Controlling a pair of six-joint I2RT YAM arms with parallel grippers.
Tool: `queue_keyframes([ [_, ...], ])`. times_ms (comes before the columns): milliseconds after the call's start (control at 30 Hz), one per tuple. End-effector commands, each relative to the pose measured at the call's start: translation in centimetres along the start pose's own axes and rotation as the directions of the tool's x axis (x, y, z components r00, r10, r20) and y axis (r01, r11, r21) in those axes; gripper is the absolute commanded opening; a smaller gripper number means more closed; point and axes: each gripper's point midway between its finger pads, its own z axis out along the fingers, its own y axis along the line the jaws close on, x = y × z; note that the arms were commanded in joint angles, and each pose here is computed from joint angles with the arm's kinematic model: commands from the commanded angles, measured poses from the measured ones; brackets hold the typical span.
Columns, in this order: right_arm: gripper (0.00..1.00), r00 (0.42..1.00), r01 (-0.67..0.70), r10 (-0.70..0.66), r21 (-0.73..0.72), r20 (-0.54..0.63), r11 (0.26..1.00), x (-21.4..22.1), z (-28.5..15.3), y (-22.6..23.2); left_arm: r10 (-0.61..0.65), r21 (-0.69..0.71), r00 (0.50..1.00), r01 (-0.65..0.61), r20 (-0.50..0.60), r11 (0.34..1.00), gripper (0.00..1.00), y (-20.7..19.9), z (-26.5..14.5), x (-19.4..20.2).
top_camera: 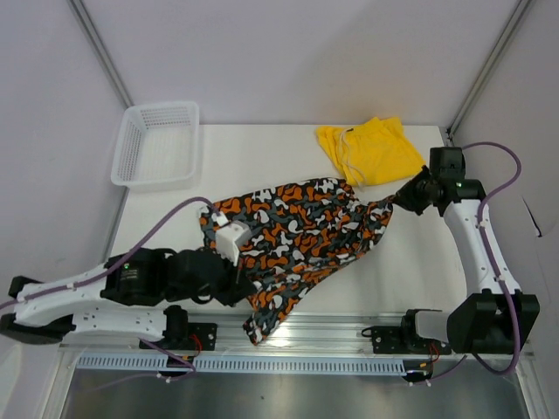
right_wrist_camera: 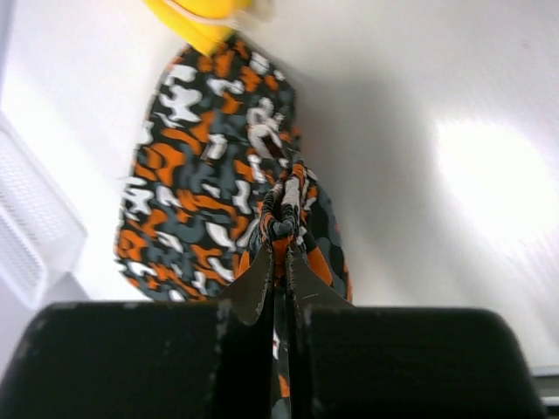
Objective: Fold and stack the shorts
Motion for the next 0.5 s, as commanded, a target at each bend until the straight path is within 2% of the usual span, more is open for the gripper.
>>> queue_keyframes([
  [0,0.0,0.996,-0.07,0.075,-0.116,0.046,0.991,-2.6,-0.9,4.4,0.018,-0.091,0.998,-0.013,0.054,0.996,0.0,3.4,-1.4,-2.5],
  [167,0.0,0.984,-0.145,0.166,-0.236,0.072,0.961,-4.8,-0.7,8.1,0.004,-0.224,0.994,0.02,0.106,0.974,0.0,7.5,-0.9,-5.7],
  [200,0.0,0.981,-0.158,0.181,-0.248,0.071,0.956,-5.0,-0.5,8.5,-0.031,-0.274,0.99,0.067,0.134,0.959,0.0,9.2,-0.8,-6.8],
  [367,0.0,0.968,-0.197,0.238,-0.355,0.075,0.914,-5.7,-0.3,12.2,-0.082,-0.327,0.971,0.155,0.226,0.932,0.0,13.2,-2.0,-10.5],
  [467,0.0,0.963,-0.211,0.258,-0.38,0.075,0.9,-6.0,0.2,14.1,-0.094,-0.316,0.966,0.17,0.241,0.933,0.0,14.0,-2.6,-11.9],
])
